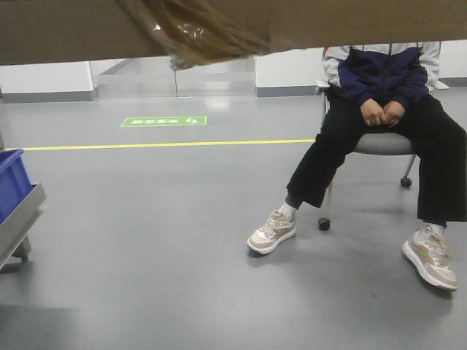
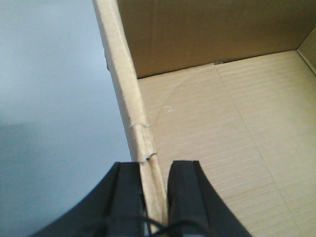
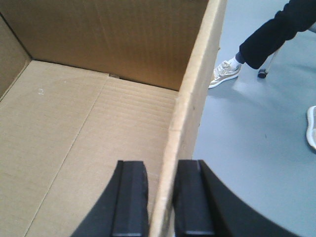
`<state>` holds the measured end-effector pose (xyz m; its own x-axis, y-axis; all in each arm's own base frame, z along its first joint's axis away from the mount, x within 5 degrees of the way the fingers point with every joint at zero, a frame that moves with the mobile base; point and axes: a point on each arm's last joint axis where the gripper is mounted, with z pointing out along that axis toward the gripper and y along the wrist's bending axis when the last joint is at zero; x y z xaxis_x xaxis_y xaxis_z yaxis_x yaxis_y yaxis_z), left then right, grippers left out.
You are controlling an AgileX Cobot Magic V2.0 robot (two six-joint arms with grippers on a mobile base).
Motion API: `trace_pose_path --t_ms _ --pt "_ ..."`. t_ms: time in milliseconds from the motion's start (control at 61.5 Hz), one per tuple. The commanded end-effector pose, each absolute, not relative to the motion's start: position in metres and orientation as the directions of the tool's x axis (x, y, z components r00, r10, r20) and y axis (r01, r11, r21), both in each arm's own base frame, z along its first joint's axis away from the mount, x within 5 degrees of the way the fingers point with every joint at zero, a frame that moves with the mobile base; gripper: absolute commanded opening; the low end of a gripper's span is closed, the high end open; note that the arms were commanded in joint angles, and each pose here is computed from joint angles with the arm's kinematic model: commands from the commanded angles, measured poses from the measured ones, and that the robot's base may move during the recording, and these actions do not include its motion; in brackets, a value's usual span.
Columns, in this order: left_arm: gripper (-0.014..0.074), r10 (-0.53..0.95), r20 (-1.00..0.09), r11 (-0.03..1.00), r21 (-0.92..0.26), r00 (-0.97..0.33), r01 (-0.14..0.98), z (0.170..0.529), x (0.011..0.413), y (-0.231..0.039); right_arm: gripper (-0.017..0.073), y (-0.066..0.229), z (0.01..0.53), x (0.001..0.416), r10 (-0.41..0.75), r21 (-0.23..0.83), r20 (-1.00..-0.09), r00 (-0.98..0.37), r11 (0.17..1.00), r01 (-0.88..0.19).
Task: Grab carton from right shelf to conveyor
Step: 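Hold the carton in both grippers while the base turns toward the conveyor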
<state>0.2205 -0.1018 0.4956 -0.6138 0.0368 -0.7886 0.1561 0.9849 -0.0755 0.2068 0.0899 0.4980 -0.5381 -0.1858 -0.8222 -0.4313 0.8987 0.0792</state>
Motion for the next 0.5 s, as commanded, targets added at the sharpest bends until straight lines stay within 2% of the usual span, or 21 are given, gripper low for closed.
trace_pose_path --t_ms 0,488 --pt "-0.0017 0.037 -0.811 0.976 -0.097 -0.584 0.196 0.5001 0.2182 -0.1062 -0.0066 0.0926 0.5058 0.2044 -0.165 0.087 -0.861 -0.482 0.885 -0.458" --pt "-0.0017 0.037 -0.811 0.976 -0.097 -0.584 0.196 0.5001 0.2182 -0.1062 -0.0066 0.0926 0.5058 0.2044 -0.165 0.087 -0.861 -0.482 0.885 -0.458"
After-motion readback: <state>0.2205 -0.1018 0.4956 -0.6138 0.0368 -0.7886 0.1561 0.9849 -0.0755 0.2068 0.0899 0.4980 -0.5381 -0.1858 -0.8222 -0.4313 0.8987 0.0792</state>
